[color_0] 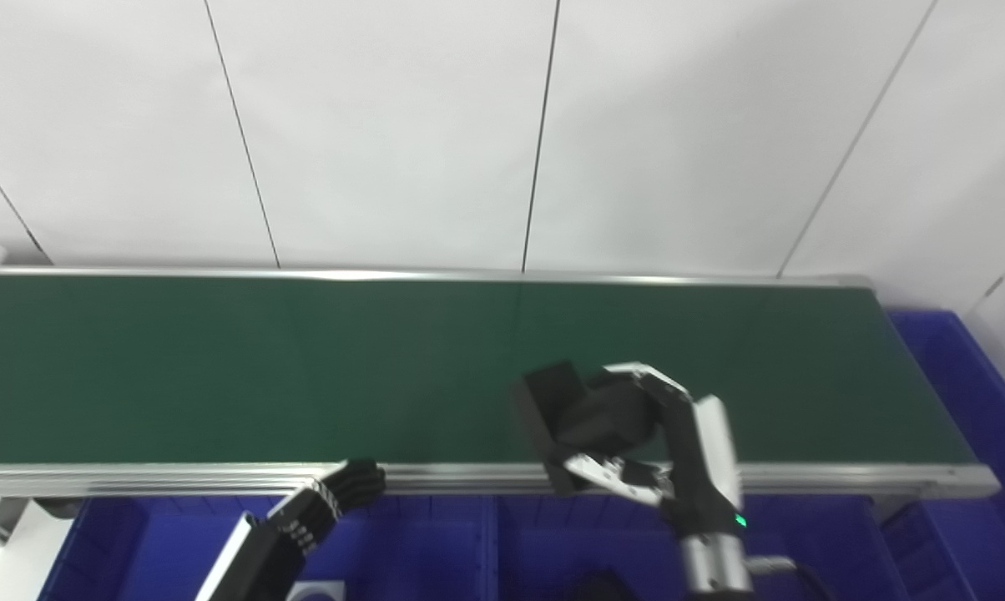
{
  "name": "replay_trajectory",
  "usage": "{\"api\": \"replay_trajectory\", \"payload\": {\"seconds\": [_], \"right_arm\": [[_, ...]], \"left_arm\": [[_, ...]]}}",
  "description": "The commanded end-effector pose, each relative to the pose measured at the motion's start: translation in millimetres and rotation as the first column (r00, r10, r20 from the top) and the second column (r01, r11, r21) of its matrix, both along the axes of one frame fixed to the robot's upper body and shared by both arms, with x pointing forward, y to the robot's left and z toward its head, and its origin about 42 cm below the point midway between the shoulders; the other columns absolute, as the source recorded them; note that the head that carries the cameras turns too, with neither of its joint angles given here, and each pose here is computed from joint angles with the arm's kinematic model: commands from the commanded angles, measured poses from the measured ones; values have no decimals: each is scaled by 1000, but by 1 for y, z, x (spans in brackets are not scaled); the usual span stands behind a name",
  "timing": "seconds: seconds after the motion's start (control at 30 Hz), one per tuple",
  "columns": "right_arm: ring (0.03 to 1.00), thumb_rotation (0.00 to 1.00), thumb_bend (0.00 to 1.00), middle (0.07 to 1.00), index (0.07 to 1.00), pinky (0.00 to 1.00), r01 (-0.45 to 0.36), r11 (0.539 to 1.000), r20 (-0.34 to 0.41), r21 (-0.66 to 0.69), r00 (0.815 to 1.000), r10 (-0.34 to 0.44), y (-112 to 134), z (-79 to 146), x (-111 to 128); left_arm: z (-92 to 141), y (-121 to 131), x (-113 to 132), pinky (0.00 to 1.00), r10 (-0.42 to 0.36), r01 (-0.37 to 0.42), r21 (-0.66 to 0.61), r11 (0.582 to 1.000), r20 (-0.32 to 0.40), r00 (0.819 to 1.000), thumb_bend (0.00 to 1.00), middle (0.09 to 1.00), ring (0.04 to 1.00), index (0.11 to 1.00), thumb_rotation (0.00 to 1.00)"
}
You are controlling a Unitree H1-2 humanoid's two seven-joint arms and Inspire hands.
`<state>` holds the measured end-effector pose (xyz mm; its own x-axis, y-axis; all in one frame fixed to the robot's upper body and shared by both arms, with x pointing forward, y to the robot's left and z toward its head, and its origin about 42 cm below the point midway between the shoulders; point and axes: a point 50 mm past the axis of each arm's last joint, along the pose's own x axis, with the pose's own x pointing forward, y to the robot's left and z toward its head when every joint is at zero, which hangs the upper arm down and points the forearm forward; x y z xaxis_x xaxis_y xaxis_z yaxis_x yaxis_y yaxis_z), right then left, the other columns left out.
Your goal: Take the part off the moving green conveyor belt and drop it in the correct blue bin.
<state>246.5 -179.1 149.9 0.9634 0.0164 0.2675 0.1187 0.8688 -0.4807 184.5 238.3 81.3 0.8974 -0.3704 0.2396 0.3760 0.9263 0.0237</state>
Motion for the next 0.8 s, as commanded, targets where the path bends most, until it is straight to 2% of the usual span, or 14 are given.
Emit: {"api": "replay_trajectory", "payload": {"seconds": [0.0,0.23,0.37,0.47,0.73,0.77], "right_arm": [[377,0,504,489,567,341,-6,1000,59,0,998,6,-1,16,-8],[372,0,504,494,566,337,19,1000,-26,-4,999,-19,-16,-7,-36],[376,0,503,498,566,354,58,998,-89,-24,994,-60,-28,-29,-47],[382,0,505,499,562,365,96,995,-155,-11,983,-97,-33,-43,-49],[379,0,503,502,572,354,167,986,-246,-19,955,-166,-43,-75,-45],[379,0,503,500,572,359,174,984,-269,-31,947,-176,-45,-77,-43]], "left_arm": [[11,2,4,812,6,-5,-15,1000,64,998,871,816,803,819,71],[13,6,7,800,8,-8,-12,1000,75,997,867,810,797,818,88],[13,7,8,804,6,-5,-17,1000,76,997,866,812,800,819,83],[14,9,7,798,10,-9,-9,1000,76,997,869,809,798,819,88],[16,11,8,801,5,-4,-12,1000,81,997,856,810,799,825,78],[16,11,8,801,5,-4,-11,1000,81,997,856,810,799,825,78]]}}
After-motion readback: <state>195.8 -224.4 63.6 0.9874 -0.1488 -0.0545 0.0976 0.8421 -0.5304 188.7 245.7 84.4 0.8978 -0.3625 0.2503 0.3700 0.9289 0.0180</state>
